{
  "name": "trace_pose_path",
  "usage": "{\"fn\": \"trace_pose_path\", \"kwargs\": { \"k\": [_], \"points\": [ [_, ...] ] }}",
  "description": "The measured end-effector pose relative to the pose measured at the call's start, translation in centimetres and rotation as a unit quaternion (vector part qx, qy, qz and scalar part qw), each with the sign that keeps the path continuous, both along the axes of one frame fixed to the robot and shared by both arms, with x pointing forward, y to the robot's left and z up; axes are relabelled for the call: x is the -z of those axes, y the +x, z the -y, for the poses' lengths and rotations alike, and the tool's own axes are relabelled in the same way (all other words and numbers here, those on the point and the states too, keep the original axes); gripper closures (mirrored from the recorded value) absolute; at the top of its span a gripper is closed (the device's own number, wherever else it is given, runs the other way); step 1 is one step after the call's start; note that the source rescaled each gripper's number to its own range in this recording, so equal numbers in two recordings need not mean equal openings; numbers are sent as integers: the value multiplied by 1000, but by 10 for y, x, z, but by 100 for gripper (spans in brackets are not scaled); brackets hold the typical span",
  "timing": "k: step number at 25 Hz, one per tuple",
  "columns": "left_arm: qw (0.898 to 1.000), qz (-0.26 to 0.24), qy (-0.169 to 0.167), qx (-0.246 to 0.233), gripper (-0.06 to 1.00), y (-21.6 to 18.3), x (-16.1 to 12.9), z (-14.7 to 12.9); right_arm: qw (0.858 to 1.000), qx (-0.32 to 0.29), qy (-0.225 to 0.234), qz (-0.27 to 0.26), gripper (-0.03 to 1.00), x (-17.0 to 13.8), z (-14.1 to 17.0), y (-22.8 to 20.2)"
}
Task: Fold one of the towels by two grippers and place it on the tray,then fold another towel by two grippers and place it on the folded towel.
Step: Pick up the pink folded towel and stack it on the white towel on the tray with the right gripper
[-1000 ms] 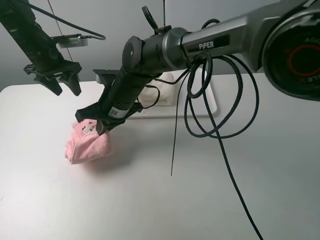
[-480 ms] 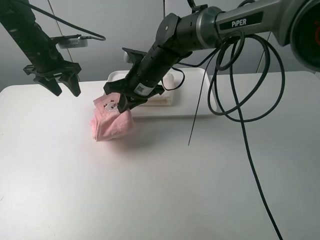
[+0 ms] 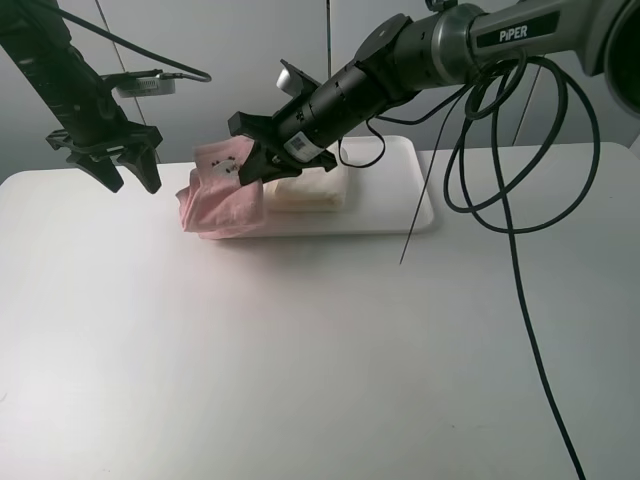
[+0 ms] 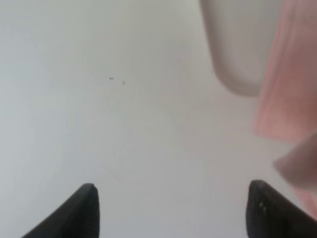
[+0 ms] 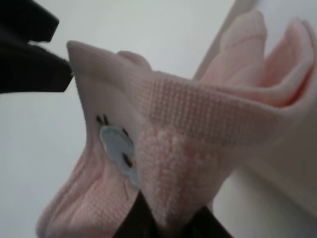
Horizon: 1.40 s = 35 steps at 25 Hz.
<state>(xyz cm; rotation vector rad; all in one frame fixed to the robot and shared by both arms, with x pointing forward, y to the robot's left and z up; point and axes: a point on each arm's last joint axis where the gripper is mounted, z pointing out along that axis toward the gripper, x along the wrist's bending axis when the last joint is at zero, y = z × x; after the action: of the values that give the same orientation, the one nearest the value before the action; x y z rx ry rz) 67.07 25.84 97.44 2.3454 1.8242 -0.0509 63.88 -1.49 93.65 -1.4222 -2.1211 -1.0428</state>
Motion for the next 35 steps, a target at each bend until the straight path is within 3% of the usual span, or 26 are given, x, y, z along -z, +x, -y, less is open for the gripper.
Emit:
{"fn": "trace_pose_path", "kwargs": {
  "k": [6, 13, 17, 24, 30, 35],
  "points": [
    [1000, 0, 0, 0, 15, 0, 0, 0, 998, 36, 49, -1, 90, -7, 15, 16],
    [1000, -4, 0, 2, 15, -1, 0, 0, 996, 44, 65, 51, 90, -41, 18, 35],
    [1000, -7, 0, 2, 15, -1, 0, 0, 995, 61, 60, 55, 90, -47, 28, 44],
    [1000, -8, 0, 2, 15, -1, 0, 0, 993, 100, 51, 31, 90, -37, 55, 59],
    [1000, -8, 0, 2, 15, -1, 0, 0, 993, 112, 37, -10, 90, 2, 59, 66],
    [1000, -10, 0, 2, 15, -2, 0, 0, 991, 131, 15, 4, 90, 14, 65, 72]
  ]
}}
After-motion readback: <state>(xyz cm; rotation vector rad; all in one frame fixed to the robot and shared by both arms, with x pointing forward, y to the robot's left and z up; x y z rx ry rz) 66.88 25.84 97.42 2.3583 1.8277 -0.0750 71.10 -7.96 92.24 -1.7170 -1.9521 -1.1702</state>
